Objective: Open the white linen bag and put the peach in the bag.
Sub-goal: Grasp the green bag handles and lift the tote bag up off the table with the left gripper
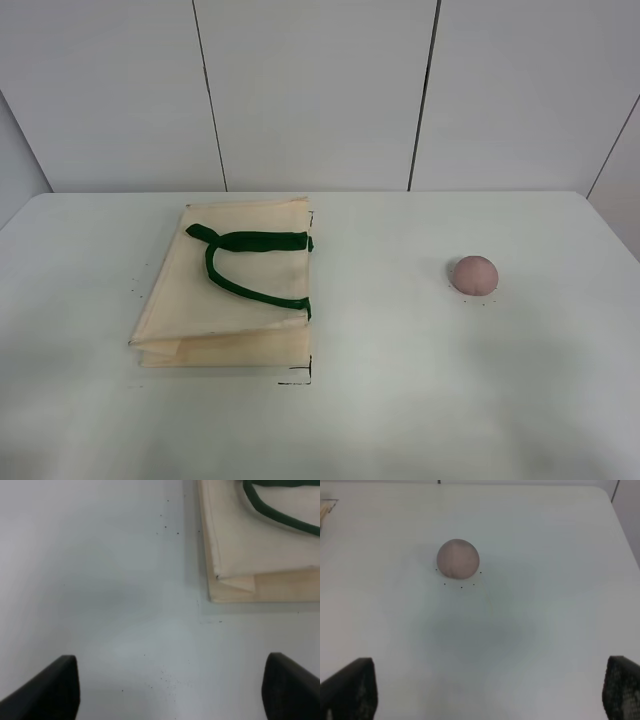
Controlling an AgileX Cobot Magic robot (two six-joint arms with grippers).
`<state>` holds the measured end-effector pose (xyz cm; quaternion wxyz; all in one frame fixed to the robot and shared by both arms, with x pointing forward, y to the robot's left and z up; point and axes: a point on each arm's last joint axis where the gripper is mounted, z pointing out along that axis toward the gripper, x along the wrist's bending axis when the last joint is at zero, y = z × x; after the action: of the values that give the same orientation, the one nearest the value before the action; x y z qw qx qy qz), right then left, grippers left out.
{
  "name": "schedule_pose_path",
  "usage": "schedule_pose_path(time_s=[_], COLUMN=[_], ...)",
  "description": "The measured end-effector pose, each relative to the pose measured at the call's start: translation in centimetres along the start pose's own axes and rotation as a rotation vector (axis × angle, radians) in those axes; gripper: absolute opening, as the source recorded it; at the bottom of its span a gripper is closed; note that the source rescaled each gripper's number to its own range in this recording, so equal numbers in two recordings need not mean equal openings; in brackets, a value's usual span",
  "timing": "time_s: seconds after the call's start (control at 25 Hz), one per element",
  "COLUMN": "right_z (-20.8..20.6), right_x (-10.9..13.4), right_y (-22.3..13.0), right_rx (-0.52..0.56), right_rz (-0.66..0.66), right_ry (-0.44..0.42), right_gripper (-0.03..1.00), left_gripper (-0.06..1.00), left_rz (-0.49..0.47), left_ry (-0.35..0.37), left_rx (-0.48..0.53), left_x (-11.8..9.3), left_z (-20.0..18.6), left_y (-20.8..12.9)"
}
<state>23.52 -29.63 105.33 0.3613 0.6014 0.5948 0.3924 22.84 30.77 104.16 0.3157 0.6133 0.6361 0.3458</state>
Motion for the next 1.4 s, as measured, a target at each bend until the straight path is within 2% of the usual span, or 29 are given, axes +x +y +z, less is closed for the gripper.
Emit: schedule_pose_path(time_s=[0.36, 0.52, 0.64, 0.8, 1.0, 1.24, 1.4], right_z=[0.0, 0.0, 0.0, 0.0, 0.0, 0.0, 0.0], right_x=[0.0, 0.0, 0.0, 0.0, 0.0, 0.0, 0.0], right_y=[0.0, 0.0, 0.0, 0.0, 0.0, 0.0, 0.0], right_rx=[0.0, 0.0, 0.0, 0.0, 0.0, 0.0, 0.0], right_rz=[0.0, 0.0, 0.0, 0.0, 0.0, 0.0, 0.0], right_ry=[0.0, 0.0, 0.0, 0.0, 0.0, 0.0, 0.0], right_gripper=[1.0, 1.0, 1.0, 1.0, 1.0, 1.0, 1.0], left_gripper=[1.0, 1.0, 1.0, 1.0, 1.0, 1.0, 1.0], left_rz=[-0.001, -0.005, 0.003, 0.016, 0.029, 0.008, -0.038], left_ry=[0.0, 0.0, 0.002, 0.006, 0.008, -0.016, -0.065], left_rx=[-0.003, 0.095, 0.21, 0.389, 0.569, 0.676, 0.705], left_x=[0.0, -0.1, -0.3, -0.7, -1.4, -2.4, -4.8], left_z=[-0.4, 0.1, 1.8, 6.8, 15.3, 24.9, 29.6], left_y=[0.8, 4.1, 7.9, 12.9, 17.4, 20.3, 21.3])
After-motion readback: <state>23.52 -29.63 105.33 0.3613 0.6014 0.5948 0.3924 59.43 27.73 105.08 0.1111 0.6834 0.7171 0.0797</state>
